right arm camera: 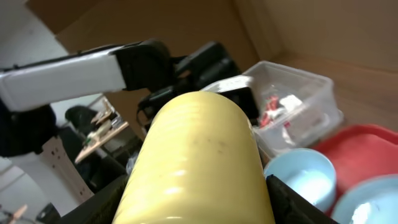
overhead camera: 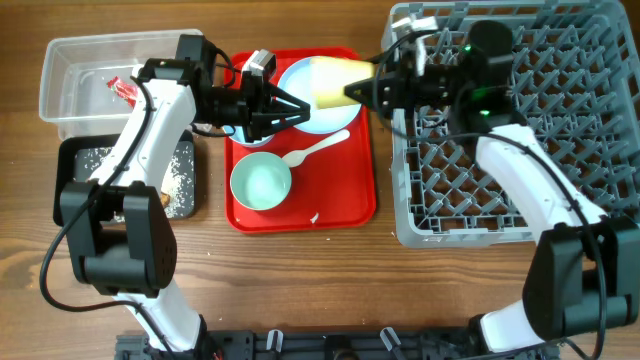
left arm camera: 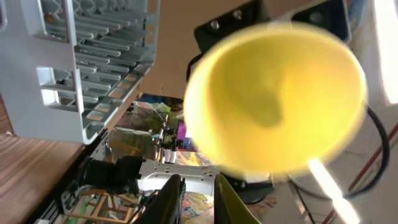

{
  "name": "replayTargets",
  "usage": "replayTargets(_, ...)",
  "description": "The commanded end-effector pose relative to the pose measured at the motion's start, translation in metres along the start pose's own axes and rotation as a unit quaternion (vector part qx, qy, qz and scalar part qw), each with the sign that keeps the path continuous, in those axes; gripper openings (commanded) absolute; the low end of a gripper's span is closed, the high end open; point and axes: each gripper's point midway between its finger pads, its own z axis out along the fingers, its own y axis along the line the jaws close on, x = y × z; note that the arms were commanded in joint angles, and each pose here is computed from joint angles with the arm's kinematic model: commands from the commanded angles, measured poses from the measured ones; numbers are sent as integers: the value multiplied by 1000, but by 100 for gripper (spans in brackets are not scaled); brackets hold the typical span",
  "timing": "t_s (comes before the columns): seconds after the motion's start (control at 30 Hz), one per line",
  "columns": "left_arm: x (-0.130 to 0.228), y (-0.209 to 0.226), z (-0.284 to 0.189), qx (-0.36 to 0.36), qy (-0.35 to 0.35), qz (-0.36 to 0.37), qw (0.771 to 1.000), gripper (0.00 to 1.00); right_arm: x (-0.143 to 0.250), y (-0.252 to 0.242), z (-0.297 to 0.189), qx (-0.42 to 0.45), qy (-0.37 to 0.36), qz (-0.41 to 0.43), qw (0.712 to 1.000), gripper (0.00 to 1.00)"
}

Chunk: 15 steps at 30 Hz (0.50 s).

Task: Sort waste into correct bins and load items into the dishwasher rack
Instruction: 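Grasp the yellow cup with the right gripper for handover, then carry the yellow cup right and set it in the grey dish rack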

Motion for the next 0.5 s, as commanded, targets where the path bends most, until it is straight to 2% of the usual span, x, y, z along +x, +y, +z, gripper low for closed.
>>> replayTargets(0.0,-1,2,0,-39,-10,27,999,20,-8,-19,-29,30,-16,23,999,43)
replayTargets(0.07,-7,21,-3,-95,-25,29,995,22,-10,-30,-43,56,-26,46,997,43)
replayTargets(0.13,-17,52,-13,-187,-50,30,981,25,-11,-41,-60,93,-39,70,992,43)
replayTargets(0.17,-25,79,-27,-275,-73,29,958,25,-13,-47,-73,123,-49,83,988,43)
replayTargets(0.23,-33,105,-48,-368,-98,28,924,26,-15,-50,-85,158,-57,85,982,43)
replayTargets(0.33,-39,125,-73,-453,-119,28,883,30,-15,-51,-99,225,-62,87,969,44)
replayTargets(0.47,-43,136,-93,-510,-136,29,849,35,-9,-41,-124,339,-54,91,935,46)
